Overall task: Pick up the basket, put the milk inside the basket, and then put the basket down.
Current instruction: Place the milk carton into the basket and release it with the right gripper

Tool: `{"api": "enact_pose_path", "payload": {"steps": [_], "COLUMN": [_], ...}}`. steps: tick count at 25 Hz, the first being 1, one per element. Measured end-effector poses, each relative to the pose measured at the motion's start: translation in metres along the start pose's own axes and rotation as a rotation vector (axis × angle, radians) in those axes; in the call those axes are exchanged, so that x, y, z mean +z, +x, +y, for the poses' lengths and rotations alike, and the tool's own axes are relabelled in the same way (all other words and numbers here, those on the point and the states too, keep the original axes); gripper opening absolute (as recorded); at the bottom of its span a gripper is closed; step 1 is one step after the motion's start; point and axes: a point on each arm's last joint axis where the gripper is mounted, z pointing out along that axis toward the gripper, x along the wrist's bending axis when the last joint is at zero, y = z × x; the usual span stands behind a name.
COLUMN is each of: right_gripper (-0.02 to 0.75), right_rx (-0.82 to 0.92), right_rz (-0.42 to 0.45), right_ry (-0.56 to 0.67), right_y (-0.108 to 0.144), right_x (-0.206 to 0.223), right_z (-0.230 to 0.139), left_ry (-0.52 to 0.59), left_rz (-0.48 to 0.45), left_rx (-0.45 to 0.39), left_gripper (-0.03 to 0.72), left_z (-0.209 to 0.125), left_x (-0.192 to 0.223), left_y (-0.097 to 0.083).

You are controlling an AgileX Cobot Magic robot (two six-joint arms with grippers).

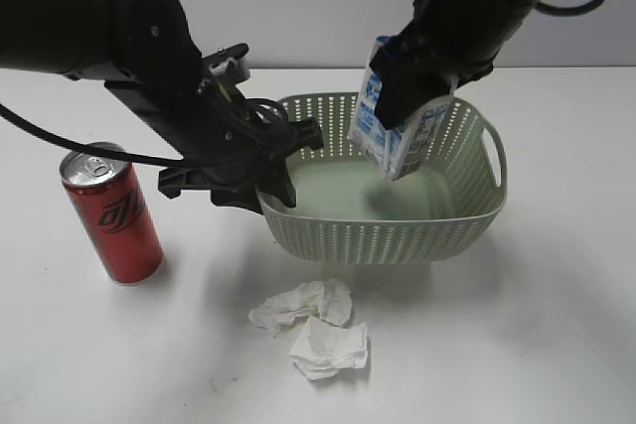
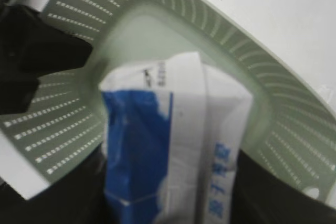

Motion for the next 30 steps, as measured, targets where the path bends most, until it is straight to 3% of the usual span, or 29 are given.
{"api": "enact_pose_path", "payload": {"steps": [14,16,21,26,30], "right_gripper": [0.313,0.345,0.519,0.543,0.544], "right_rx": [0.010,0.010,0.012,0.005,-0.007], "right_rz": [-0.033,-0.032,-0.029,-0.031,-0.058], "right_ry": [0.013,0.013,0.010,-0.014,-0.081], "right_y": [-0.011,-0.011,-0.011,-0.007,-0.002], "right_x": [0.052,0.052,0.051,0.036,-0.003], "right_z": [-0.021,-0.021,-0.021,-0.020,-0.021], "left_ry": [0.018,0.019,0.049,0.055,0.055], "left_rz": [0.001,0.001,0.017,0.004,-0.004], "left_rx": [-0.009,-0.010,-0.014,-0.034,-0.044], "left_gripper": [0.216,0.216,0.216,0.216,0.216], "left_z": [-0.002,-0.002,-0.005,-0.005,-0.005], "left_x": [0.000,0.000,0.003,0.003,0.003], "left_y": [0.000,0.000,0.003,0.001,0.001]}}
